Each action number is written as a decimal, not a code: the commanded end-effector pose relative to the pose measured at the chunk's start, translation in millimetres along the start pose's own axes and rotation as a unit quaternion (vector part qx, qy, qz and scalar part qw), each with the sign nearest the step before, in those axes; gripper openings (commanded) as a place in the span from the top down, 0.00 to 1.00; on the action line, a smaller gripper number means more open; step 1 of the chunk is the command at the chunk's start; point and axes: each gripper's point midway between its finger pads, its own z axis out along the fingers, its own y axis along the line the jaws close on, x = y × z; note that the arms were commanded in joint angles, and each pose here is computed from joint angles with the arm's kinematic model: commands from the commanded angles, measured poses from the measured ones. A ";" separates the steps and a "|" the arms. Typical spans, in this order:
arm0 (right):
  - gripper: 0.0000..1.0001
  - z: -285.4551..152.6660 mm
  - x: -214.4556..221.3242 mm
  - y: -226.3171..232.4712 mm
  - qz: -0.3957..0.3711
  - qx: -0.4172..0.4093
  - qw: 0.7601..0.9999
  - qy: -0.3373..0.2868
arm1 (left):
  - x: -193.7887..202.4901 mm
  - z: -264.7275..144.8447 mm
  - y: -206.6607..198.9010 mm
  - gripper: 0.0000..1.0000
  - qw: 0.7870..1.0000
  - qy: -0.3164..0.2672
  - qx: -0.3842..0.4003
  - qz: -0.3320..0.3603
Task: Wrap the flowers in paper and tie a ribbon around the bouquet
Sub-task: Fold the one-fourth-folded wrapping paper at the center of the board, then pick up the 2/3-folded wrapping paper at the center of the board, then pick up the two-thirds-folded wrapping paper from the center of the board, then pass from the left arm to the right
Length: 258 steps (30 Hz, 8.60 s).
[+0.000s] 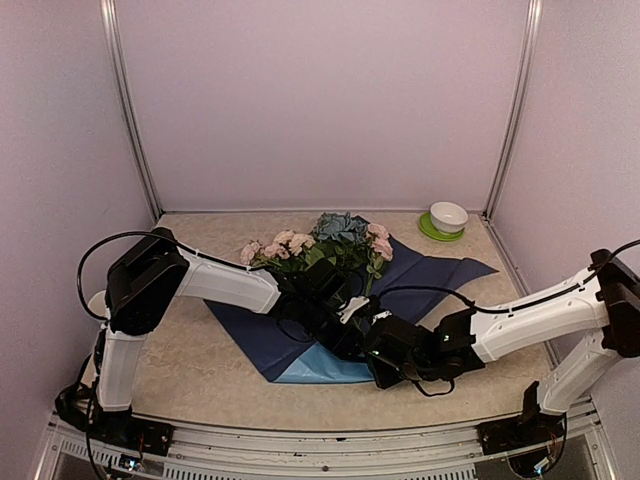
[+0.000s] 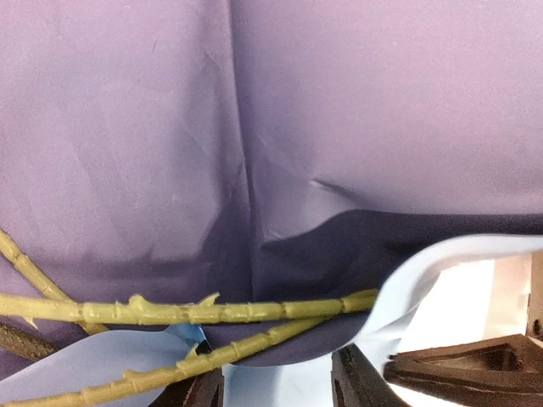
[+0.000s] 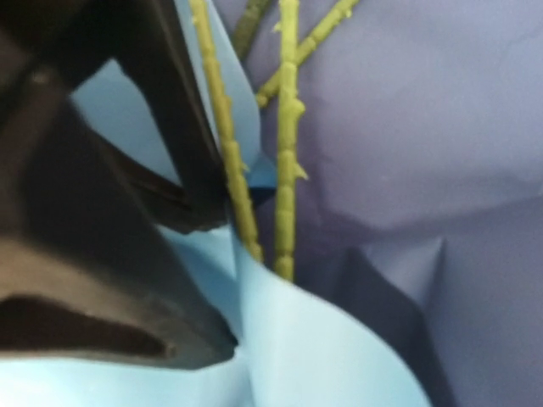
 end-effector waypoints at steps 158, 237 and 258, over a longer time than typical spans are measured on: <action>1.00 7.6 59.0 14.4 -0.199 0.009 0.979 0.048 | -28.3 -162.4 93.8 1.00 0.925 -0.320 -0.190 -0.073; 0.28 -49.5 -42.5 -81.6 0.111 -0.137 0.984 0.013 | -112.5 -105.9 -56.3 1.00 0.956 -0.280 -0.053 0.074; 0.18 -66.3 37.7 29.7 0.063 -0.215 0.974 -0.026 | -140.5 -59.0 -56.7 1.00 0.966 -0.255 -0.021 0.040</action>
